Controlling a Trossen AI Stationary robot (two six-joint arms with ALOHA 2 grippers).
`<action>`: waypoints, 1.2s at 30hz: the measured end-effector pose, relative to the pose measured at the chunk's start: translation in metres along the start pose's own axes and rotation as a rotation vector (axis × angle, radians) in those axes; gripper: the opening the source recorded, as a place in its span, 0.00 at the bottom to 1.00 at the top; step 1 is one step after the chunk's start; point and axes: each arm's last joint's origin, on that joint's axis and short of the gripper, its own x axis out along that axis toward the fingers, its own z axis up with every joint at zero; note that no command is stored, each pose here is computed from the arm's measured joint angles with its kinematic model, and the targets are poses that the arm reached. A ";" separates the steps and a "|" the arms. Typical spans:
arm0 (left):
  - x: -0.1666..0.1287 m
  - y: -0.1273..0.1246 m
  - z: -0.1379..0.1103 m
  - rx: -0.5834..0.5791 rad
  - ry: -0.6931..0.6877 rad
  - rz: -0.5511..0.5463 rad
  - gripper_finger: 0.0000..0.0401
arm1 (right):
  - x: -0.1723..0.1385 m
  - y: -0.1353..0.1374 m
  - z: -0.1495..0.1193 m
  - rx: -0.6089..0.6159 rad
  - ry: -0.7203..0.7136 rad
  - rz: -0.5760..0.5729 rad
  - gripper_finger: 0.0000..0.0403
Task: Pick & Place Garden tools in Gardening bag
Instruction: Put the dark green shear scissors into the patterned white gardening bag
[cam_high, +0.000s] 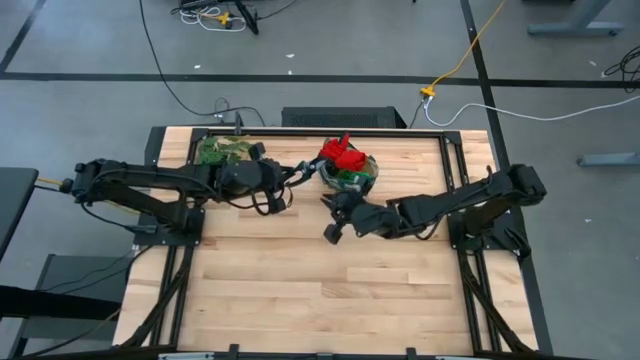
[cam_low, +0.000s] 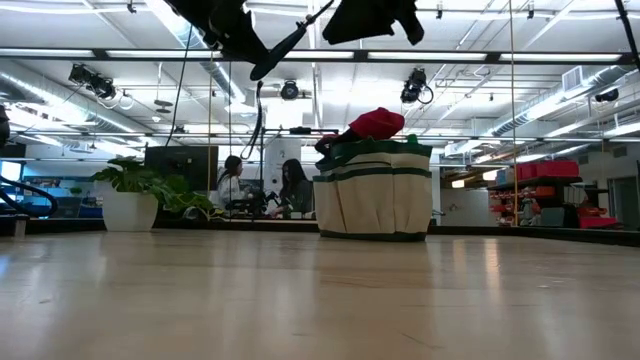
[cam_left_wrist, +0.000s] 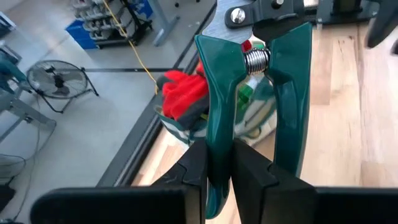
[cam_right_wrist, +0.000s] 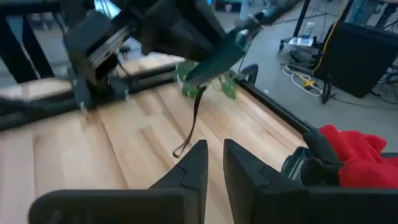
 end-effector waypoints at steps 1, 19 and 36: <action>0.000 0.000 0.001 -0.002 -0.006 0.006 0.13 | -0.001 -0.003 -0.001 0.016 -0.017 -0.001 0.12; 0.000 0.001 0.005 -0.025 -0.046 0.021 0.13 | 0.007 -0.035 -0.015 0.240 -0.340 0.169 0.12; 0.000 0.001 0.006 -0.018 -0.059 0.022 0.13 | 0.013 -0.045 -0.004 0.296 -0.446 0.204 0.41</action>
